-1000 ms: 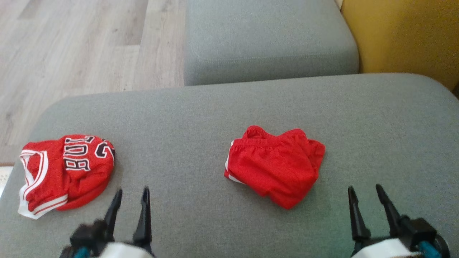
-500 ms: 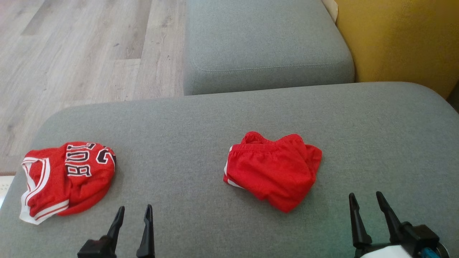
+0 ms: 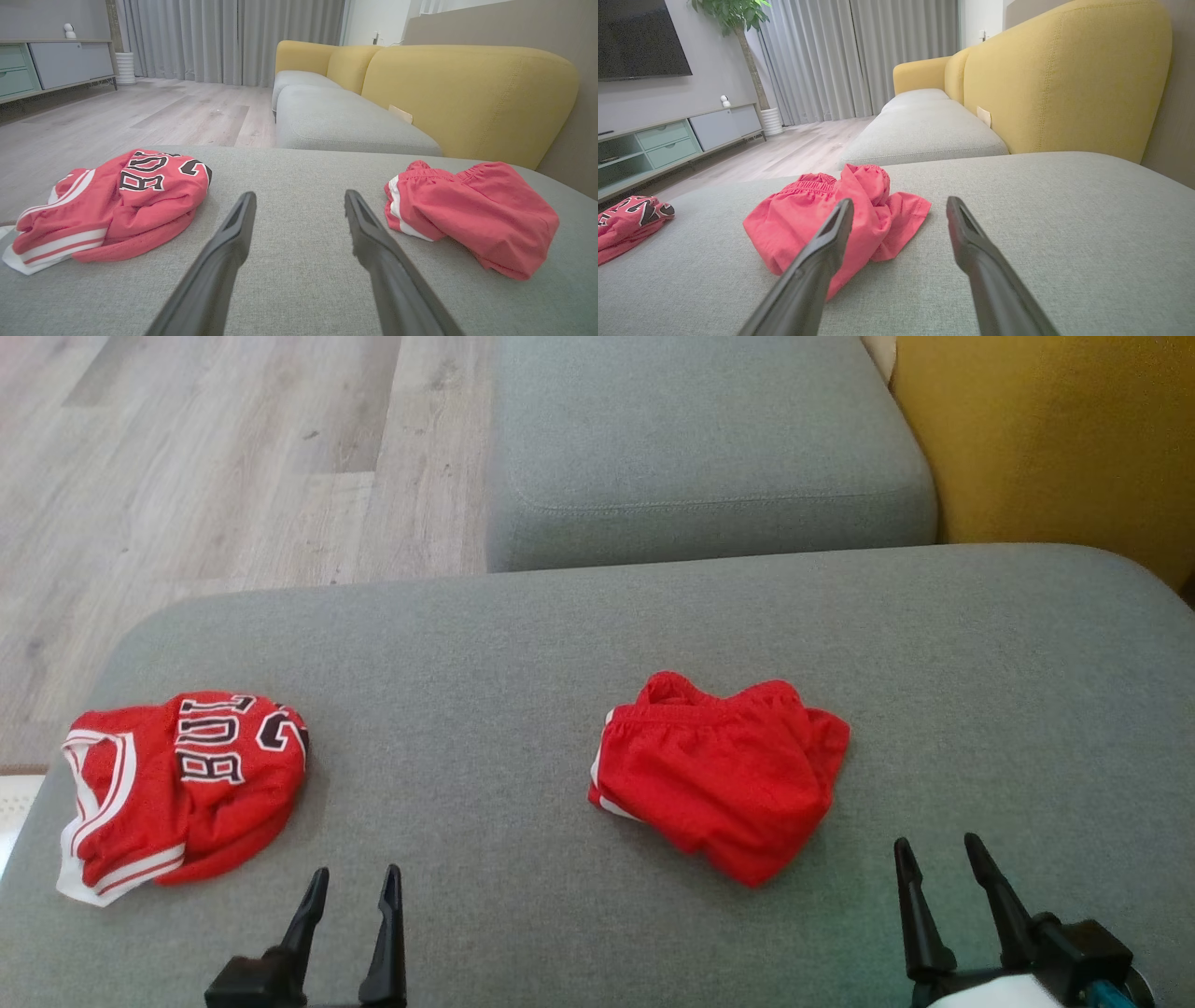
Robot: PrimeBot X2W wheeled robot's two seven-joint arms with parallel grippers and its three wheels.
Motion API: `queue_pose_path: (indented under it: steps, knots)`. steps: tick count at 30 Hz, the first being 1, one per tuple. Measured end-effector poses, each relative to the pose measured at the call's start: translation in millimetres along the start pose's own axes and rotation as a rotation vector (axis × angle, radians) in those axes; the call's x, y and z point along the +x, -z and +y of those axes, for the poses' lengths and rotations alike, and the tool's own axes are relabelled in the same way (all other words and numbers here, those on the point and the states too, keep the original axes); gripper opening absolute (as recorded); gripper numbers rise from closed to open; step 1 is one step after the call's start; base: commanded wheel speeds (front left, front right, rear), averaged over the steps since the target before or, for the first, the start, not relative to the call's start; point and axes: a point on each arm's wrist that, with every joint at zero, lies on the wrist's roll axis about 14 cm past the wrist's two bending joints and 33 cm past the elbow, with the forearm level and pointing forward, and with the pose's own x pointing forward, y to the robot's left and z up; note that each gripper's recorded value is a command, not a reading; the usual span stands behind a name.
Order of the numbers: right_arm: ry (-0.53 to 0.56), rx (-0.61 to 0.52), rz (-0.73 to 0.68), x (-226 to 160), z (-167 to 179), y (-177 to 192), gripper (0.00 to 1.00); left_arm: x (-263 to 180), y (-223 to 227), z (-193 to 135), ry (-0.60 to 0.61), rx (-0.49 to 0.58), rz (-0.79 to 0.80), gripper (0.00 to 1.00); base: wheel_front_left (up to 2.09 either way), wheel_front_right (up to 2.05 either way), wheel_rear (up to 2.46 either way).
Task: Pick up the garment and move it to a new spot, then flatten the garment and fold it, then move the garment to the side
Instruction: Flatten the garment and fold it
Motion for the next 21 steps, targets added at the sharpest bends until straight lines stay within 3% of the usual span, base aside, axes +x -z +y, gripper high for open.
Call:
queue_pose_path:
  steps: [21]
  knots:
    - [-0.02, 0.0, 0.011, 4.0, 5.9, 2.7, 1.0, 2.3, 1.2, 1.0, 0.0, 0.0, 0.005, 1.0, 0.0, 0.0, 0.0]
